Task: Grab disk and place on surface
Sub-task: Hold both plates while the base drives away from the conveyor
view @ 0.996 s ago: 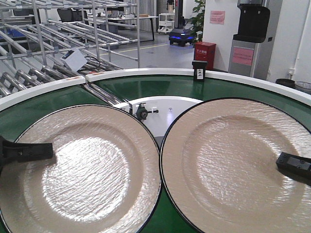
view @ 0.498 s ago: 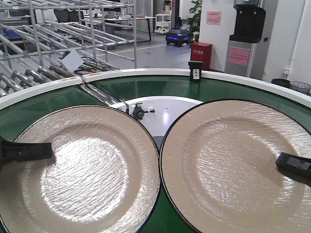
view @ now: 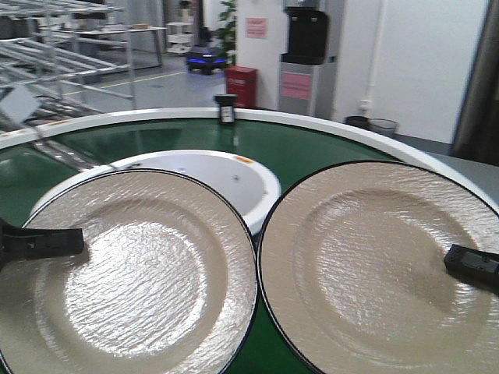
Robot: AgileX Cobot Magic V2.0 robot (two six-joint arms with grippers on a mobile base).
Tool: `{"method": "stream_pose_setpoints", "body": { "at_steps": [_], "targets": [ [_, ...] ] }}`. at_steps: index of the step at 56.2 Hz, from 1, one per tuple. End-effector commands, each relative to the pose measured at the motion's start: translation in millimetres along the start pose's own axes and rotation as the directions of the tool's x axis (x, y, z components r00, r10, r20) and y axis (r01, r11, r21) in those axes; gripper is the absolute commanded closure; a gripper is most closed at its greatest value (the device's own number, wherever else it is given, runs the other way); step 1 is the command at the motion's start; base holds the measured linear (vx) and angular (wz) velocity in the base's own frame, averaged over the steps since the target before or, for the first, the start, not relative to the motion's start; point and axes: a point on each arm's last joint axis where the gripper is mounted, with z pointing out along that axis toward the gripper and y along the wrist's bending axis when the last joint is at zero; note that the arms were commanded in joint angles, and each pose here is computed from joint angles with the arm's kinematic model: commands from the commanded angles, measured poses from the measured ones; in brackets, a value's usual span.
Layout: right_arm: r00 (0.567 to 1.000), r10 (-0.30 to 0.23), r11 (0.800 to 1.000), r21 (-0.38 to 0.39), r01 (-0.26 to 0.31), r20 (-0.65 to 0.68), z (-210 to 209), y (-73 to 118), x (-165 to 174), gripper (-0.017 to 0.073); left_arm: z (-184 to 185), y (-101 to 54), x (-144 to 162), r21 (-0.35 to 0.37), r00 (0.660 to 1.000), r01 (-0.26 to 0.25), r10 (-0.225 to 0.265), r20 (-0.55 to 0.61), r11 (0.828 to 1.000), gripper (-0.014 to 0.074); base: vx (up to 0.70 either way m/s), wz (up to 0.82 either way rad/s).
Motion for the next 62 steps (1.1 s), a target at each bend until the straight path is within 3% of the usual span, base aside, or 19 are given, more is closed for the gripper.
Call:
{"method": "stream_pose_setpoints", "body": {
  "at_steps": [1,62],
  "targets": [
    [0.997,0.041,0.993,-0.111,-0.033,0.071,-6.0,20.2,-9.4,0.0568,-6.0,-28.5,-9.4,0.141,0.997,0.002,-0.014,0.079,0.990,0.0601,-0.14,-0.55],
    [0.997,0.041,0.993,-0.111,-0.033,0.071,-6.0,20.2,-9.4,0.0568,-6.0,-28.5,-9.4,0.141,0.997,0.002,-0.014,0.079,0.990,0.0601,-0.11,-0.47]
  ]
}}
